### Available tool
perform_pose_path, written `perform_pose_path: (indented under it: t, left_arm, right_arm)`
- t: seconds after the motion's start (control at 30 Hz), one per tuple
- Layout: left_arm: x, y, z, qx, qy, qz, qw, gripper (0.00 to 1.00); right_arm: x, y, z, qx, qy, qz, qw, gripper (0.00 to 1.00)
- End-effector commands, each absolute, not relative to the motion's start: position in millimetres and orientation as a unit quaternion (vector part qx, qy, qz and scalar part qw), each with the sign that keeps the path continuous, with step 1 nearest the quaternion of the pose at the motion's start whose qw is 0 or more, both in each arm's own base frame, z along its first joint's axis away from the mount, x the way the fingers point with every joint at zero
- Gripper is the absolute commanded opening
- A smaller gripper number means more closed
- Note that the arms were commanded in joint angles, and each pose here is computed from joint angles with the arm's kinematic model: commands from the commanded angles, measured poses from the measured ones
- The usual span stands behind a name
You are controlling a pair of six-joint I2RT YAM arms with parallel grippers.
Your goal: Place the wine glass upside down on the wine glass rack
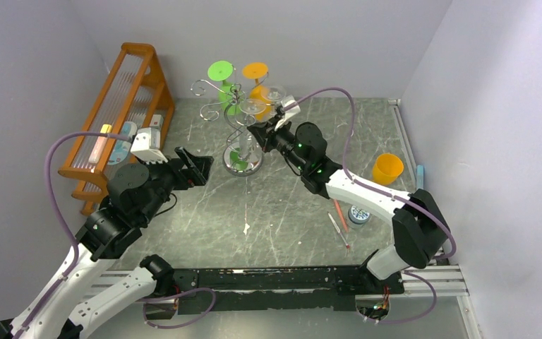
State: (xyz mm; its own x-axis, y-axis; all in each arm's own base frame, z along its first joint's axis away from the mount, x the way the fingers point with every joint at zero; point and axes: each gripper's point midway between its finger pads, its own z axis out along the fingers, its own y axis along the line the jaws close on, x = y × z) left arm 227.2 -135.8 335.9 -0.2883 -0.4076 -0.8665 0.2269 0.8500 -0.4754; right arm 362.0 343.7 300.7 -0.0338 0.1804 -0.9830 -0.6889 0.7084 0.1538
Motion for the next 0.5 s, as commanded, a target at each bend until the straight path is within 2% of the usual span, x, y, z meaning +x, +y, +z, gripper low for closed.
perform_pose_path:
  t: [0.0,0.47]
  left_arm:
    - [226,-130,343,-0.058,0.755,-0.255,0.601,0.96]
    - [226,-130,339,-0.065,0.759,-0.254,0.596,0.95]
  right_arm:
    - [361,356,320,-0.211,0.617,0.353,0.671,0.00]
    - [324,374,332,-0.311,0.541,0.407,0.667,0.00]
